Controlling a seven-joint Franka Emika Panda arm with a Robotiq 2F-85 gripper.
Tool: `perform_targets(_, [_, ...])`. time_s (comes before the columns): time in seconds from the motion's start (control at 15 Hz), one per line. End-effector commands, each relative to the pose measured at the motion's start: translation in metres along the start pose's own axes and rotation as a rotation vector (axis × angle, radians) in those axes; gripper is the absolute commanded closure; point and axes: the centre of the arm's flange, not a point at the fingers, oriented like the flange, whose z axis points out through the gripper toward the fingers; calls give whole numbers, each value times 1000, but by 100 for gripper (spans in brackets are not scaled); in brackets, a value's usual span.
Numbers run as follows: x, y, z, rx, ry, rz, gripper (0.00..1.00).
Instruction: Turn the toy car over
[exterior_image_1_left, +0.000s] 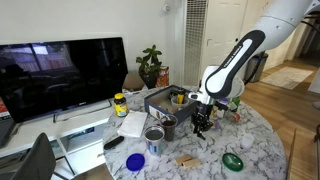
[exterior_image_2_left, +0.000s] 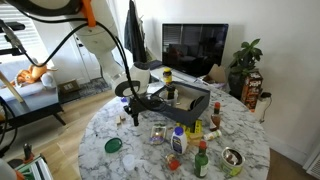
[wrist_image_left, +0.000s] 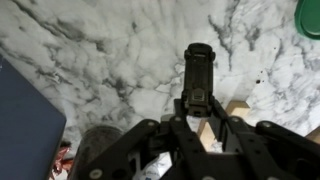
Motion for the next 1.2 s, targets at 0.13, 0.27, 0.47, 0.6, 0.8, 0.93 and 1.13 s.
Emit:
perform_targets(0.13, [-31, -7, 1, 35, 172, -20, 93])
perform_targets(0.27, [-38, -4, 8, 39, 215, -20, 93])
perform_targets(0.47, [-47, -4, 17, 51, 274, -32, 93])
perform_targets(0.6, [-51, -5, 20, 49, 318, -53, 93])
perform_targets(0.8, [-57, -3, 24, 49, 362, -69, 93])
perform_targets(0.93, [-65, -1, 28, 42, 352, -53, 93])
perform_targets(1.13, [-72, 1, 33, 43, 369, -31, 93])
